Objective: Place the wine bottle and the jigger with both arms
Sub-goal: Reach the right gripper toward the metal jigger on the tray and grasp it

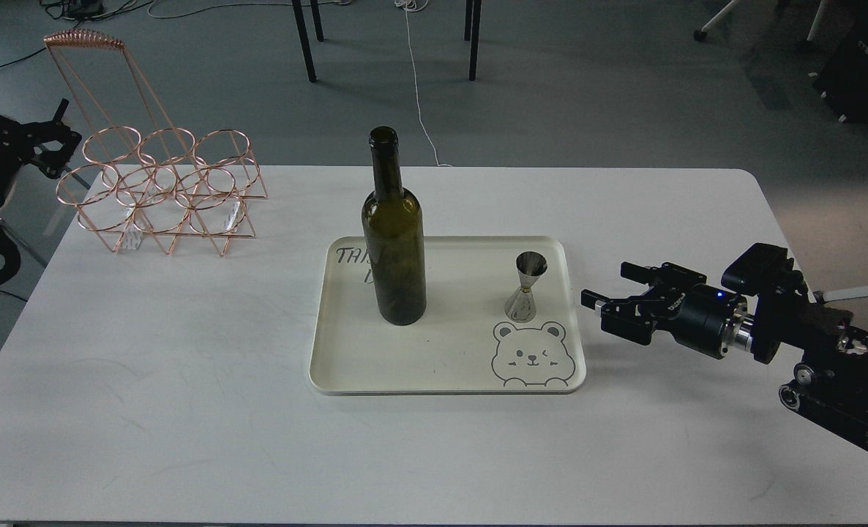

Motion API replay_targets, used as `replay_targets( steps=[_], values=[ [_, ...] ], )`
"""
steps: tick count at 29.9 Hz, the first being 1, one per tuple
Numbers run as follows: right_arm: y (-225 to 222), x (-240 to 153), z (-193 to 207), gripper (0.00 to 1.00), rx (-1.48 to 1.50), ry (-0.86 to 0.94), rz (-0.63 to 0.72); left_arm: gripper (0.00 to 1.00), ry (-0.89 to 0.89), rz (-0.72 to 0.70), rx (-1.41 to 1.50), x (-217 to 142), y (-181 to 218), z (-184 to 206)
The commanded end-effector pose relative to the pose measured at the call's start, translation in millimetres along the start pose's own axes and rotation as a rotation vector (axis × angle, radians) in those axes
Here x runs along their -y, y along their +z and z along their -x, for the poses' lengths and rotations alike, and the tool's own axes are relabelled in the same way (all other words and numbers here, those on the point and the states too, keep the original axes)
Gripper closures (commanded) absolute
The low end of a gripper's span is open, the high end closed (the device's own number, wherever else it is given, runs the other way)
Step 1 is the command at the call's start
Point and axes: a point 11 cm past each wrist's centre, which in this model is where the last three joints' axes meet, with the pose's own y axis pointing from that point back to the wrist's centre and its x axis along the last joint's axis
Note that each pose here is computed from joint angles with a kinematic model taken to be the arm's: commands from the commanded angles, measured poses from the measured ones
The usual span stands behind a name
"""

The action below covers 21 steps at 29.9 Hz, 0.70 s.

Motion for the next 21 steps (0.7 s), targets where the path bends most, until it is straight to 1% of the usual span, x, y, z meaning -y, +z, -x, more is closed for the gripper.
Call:
replay_targets(
  steps=[1, 4, 7, 9, 12, 17, 21],
  values=[
    [-8, 24, 0, 0.09, -0.047, -0.012, -0.033, 0.02, 0.003, -0.001, 0.003, 0, 0, 0],
    [-13, 41, -2, 0.17, -0.096, -0.039, -0.055, 0.02, 0.003, -0.001, 0.003, 0, 0, 0],
    [-24, 61, -7, 0.22, -0.132, -0.043, -0.089, 0.02, 0.002, 0.000, 0.004, 0, 1, 0],
    [-29, 69, -7, 0.28, -0.139, -0.045, -0.099, 0.02, 0.003, 0.003, 0.009, 0, 4, 0],
    [-27, 70, -5, 0.37, -0.140, -0.049, -0.092, 0.02, 0.006, 0.013, 0.023, -2, 12, -2],
    [-27, 71, -8, 0.58, -0.144, -0.047, -0.093, 0.02, 0.007, 0.018, 0.030, -3, 17, -2],
    [-27, 71, -9, 0.68, -0.146, -0.045, -0.093, 0.02, 0.009, 0.019, 0.031, -3, 17, -2]
  ],
)
